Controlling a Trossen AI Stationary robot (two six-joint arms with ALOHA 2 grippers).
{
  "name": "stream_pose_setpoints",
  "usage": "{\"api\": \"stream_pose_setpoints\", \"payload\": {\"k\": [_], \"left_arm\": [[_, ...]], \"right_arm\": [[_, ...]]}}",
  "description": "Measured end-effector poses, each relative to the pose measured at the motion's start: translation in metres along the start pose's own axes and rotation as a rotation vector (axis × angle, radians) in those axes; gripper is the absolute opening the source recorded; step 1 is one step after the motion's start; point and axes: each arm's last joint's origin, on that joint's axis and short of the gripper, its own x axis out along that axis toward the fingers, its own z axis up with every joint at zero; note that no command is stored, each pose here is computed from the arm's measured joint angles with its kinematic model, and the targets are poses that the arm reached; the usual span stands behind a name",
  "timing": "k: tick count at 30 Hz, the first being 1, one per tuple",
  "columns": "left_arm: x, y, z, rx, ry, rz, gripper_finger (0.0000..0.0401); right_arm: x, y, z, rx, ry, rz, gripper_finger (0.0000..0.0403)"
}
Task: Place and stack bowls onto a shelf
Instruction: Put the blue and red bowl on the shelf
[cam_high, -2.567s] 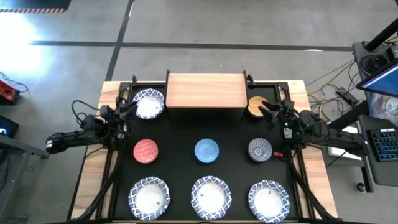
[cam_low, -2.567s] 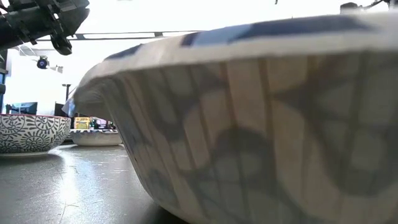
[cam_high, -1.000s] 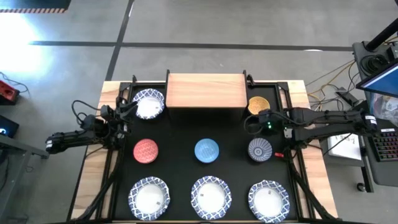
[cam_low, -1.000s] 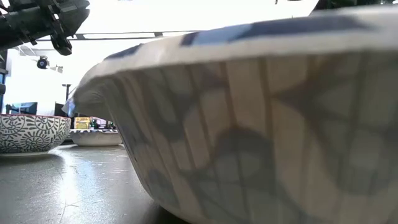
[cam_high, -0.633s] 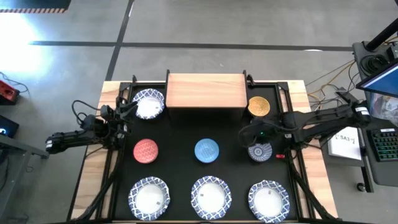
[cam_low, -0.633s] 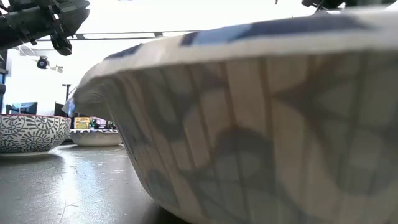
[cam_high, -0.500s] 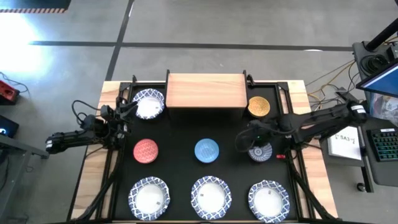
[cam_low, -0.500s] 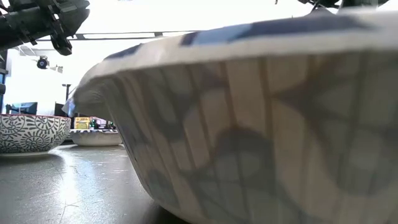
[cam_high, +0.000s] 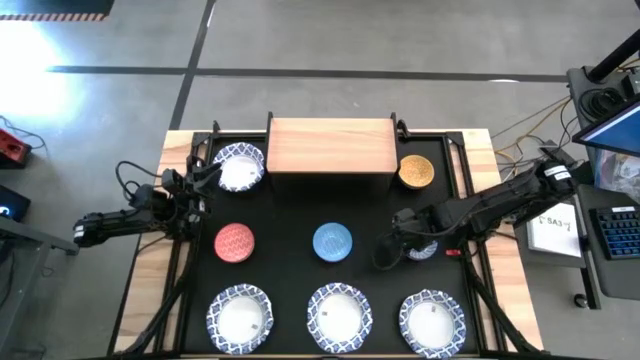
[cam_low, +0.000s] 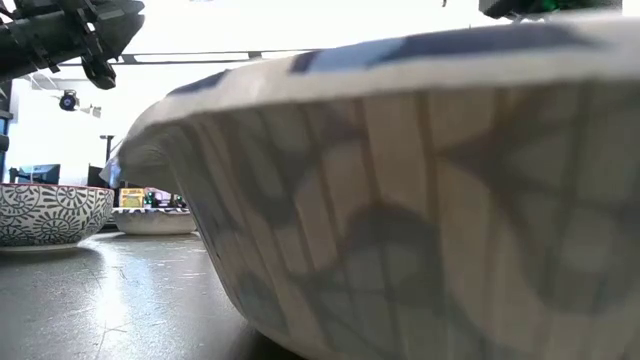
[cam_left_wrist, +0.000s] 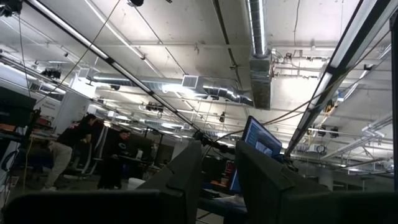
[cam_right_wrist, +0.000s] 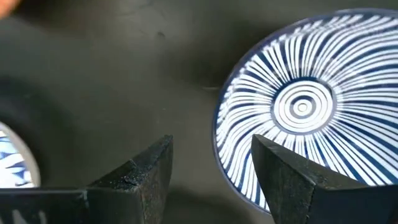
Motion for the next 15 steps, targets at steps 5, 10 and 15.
{"api": "stream_pose_setpoints", "payload": {"k": [5, 10, 15], "left_arm": [[0.0, 0.0, 0.0, 0.0, 0.001, 0.0, 0.0082], [0.0, 0.0, 0.0, 0.001, 0.003, 0.0, 0.0082], [0.0, 0.0, 0.0, 0.001, 0.003, 0.0, 0.0082]], "right_arm": [[0.008, 0.002, -0.003, -0.015, 0.024, -0.032, 0.0205], [0.015, 0.004, -0.004, -0.018, 0.05, -0.059, 0.0205], [0.021, 0.005, -0.004, -0.021, 0.076, -0.083, 0.0205]]}}
